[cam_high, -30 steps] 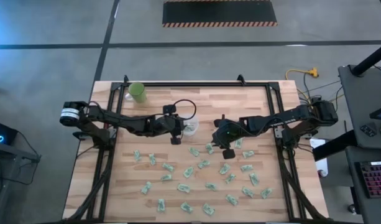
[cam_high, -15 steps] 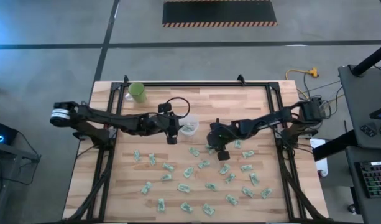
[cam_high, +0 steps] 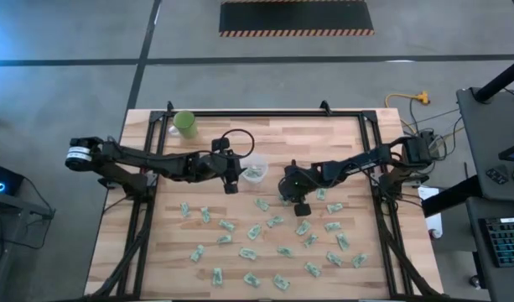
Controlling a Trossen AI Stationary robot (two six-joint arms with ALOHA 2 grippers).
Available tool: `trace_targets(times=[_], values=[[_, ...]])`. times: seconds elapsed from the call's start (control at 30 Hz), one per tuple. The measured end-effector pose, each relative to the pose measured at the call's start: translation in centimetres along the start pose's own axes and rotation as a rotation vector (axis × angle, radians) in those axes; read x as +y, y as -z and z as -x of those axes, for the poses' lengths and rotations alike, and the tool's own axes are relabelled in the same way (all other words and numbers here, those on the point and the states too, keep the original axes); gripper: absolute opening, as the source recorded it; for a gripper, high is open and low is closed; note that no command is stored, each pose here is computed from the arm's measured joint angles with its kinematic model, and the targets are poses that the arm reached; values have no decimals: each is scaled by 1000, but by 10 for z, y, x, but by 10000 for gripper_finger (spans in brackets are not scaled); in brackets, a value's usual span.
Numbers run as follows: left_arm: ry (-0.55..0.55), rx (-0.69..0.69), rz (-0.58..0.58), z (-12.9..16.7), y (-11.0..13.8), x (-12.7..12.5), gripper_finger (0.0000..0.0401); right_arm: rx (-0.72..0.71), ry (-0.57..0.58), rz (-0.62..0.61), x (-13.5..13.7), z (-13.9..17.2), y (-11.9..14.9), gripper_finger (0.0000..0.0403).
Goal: Pick and place Stevia / Truvia into bins
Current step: Put the green stevia packet into the transparent container
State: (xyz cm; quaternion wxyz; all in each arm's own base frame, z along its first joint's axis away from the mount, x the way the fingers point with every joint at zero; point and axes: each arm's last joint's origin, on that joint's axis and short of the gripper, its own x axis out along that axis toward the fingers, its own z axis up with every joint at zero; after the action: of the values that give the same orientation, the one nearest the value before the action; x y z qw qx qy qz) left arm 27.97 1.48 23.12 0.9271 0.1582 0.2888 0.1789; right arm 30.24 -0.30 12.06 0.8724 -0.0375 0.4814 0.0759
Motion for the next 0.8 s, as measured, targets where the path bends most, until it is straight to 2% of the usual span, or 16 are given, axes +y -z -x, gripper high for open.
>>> trace_targets(times=[0.17, 0.4, 0.67, 0.8], values=[[0, 0, 0, 0, 0, 0, 167, 12, -4, -1, 0, 0, 1, 12], [3, 1, -2, 0, 0, -1, 167, -7, 2, 13, 1, 8, -2, 8], [10, 35, -19, 1, 3, -1, 167, -157, 32, 79, 2, 44, -18, 8], [11, 39, -21, 1, 4, -1, 167, -294, 162, 125, -2, 60, -33, 8]])
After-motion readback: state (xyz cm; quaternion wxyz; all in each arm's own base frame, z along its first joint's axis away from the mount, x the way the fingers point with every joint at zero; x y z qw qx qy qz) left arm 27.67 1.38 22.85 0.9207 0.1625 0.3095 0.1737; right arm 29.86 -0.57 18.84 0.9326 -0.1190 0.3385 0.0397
